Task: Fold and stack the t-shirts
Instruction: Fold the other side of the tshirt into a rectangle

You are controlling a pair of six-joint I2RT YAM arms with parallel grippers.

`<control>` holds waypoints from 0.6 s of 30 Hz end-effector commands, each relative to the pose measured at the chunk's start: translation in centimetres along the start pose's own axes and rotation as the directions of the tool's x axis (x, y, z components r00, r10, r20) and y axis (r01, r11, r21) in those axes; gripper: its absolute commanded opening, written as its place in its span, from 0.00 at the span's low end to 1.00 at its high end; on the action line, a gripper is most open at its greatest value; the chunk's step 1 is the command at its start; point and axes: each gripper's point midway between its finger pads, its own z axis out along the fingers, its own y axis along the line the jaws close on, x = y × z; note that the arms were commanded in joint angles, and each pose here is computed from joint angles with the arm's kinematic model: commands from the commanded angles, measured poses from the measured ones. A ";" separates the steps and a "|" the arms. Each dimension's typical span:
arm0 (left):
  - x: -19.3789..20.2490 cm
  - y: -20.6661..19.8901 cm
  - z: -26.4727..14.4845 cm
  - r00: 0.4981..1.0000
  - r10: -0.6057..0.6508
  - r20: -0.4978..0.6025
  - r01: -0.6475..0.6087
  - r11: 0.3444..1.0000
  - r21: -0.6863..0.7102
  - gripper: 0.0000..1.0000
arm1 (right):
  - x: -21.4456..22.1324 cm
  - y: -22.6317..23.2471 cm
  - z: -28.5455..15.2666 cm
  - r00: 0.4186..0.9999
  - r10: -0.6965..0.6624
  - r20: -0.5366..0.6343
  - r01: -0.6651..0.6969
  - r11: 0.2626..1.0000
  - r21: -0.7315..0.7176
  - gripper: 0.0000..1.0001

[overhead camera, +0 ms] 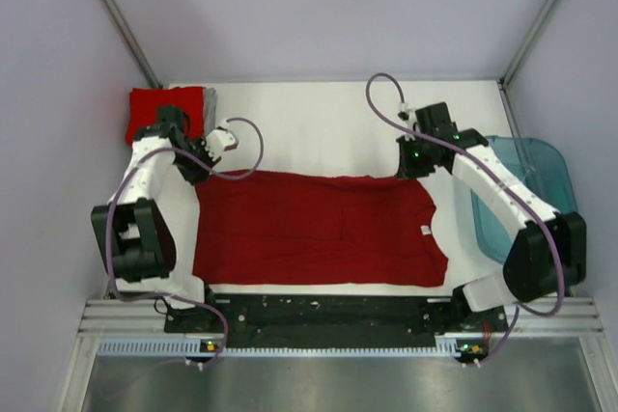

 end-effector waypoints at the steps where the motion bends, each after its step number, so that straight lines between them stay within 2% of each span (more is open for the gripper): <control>1: 0.9 -1.9 -0.9 0.998 0.059 0.019 -0.058 0.998 -0.036 0.00 | 2.2 0.2 -1.9 0.998 0.042 0.056 -0.042 0.999 -0.005 0.00; 5: 3.1 -5.1 0.0 0.997 0.076 -0.010 -0.076 0.997 0.025 0.00 | 5.5 0.0 -2.1 0.996 0.086 0.027 -0.086 0.996 -0.001 0.00; 11: 5.3 -8.1 1.7 0.997 0.059 -0.043 -0.054 0.992 0.113 0.00 | 10.1 -1.0 -0.2 0.982 0.169 -0.080 -0.166 0.985 0.046 0.00; 18: 6.5 -7.7 2.0 0.993 0.076 -0.094 -0.067 0.994 0.088 0.00 | 10.5 -3.1 -0.1 0.968 0.244 -0.065 -0.231 0.959 0.163 0.00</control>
